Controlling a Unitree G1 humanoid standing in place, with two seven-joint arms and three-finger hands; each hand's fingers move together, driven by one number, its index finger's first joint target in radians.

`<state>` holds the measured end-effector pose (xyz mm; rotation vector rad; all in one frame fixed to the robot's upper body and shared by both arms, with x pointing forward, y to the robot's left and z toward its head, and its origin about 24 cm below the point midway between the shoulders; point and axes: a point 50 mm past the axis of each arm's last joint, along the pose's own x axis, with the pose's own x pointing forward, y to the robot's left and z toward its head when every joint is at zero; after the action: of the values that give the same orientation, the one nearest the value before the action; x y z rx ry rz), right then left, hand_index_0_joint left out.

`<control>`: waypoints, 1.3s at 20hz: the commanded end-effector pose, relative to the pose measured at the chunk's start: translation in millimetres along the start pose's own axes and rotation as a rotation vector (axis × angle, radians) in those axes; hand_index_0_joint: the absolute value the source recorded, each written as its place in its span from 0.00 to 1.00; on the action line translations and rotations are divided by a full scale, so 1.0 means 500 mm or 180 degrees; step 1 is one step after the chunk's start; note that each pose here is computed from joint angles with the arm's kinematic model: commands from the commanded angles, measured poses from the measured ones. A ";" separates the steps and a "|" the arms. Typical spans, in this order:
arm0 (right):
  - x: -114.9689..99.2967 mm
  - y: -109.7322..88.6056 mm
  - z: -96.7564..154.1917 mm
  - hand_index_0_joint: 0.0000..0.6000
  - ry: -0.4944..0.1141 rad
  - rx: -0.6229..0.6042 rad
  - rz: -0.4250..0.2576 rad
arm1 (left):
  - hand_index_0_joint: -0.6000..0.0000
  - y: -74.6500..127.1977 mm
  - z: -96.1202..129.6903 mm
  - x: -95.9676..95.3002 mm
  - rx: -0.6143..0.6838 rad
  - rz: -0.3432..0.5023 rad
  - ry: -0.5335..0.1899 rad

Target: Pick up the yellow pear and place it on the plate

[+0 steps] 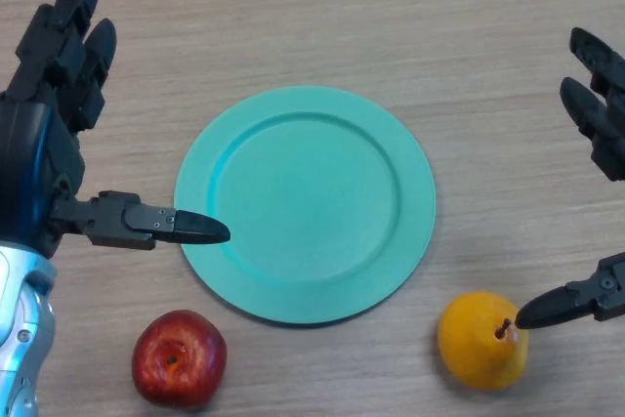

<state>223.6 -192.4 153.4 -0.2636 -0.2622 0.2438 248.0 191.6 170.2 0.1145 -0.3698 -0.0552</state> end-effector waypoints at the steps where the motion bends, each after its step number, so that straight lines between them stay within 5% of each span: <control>1: -0.004 -0.032 0.056 0.00 -0.0544 -0.0181 -0.0222 | 1.00 0.027 0.067 -0.002 0.0180 0.0099 -0.0683; 10: -0.014 -0.023 0.071 0.00 -0.0625 -0.0230 -0.0183 | 1.00 0.035 0.075 -0.003 0.0193 0.0119 -0.0675; 13: -0.022 -0.022 0.066 0.00 -0.0501 -0.0175 -0.0290 | 1.00 0.034 0.078 -0.003 0.0218 0.0104 -0.0699; 19: -0.043 -0.008 0.018 0.00 -0.0197 -0.0122 -0.0385 | 1.00 0.031 0.077 -0.002 0.0173 0.0111 -0.0692; 26: -0.063 0.044 -0.044 0.00 -0.0163 -0.0203 -0.0464 | 1.00 0.036 0.074 -0.006 0.0123 0.0108 -0.0673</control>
<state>200.9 -180.2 90.5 -0.2588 -0.1280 0.1486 244.2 197.7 174.5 0.1147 -0.3874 -0.0419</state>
